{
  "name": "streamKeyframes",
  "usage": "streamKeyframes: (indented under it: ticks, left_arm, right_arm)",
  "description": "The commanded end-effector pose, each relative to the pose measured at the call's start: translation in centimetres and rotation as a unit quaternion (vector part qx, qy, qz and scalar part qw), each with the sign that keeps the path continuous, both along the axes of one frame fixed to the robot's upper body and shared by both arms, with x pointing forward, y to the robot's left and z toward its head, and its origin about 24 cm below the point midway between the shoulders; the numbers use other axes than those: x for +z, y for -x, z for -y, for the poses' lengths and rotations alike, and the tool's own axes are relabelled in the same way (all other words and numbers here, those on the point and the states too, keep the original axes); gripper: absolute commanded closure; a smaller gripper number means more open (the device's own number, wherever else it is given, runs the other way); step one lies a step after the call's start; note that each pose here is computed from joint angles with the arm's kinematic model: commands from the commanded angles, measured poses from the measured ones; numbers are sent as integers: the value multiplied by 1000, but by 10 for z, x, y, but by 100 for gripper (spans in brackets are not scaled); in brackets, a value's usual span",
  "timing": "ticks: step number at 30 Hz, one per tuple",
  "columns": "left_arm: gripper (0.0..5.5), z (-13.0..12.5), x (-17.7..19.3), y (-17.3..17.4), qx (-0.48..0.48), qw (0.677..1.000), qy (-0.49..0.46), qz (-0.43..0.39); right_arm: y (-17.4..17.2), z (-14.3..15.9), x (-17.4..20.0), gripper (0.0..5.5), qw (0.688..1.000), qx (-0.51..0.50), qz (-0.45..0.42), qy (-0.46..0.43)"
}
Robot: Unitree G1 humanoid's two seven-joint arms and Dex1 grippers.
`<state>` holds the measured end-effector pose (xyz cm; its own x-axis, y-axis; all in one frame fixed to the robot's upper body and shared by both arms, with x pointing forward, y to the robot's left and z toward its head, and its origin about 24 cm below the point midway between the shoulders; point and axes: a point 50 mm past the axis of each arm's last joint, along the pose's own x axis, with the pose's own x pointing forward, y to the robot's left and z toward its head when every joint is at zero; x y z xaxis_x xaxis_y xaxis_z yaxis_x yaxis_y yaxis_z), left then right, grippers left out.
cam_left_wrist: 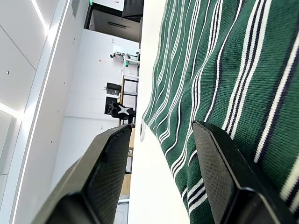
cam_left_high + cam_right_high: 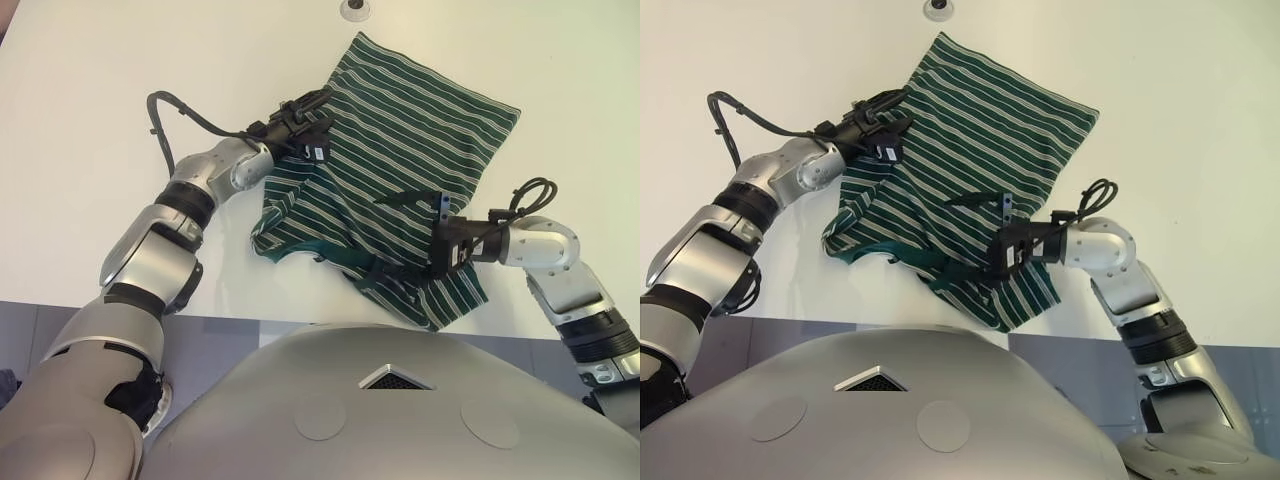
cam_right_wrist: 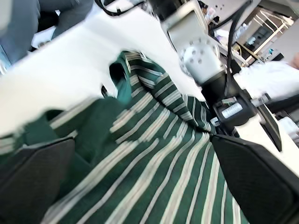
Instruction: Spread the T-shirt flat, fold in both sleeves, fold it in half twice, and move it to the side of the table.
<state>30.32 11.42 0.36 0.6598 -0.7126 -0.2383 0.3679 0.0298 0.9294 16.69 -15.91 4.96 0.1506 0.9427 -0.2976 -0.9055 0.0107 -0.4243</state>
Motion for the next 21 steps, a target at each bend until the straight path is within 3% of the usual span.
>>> streamKeyframes:
  ticks: [1, 8, 21]
  left_arm:
    - [311, -12, -34, 22, 12, 997, -44, -65]
    - [311, -11, -35, 23, 12, 997, -43, -65]
    - [311, -12, -35, 23, 14, 997, -44, -66]
  right_arm:
    - [-11, 7, 4, 11, 999, -15, 31, 24]
    - [-5, 3, -24, 11, 998, -1, 13, 65]
    - [6, 3, -14, 11, 999, 28, -1, 41]
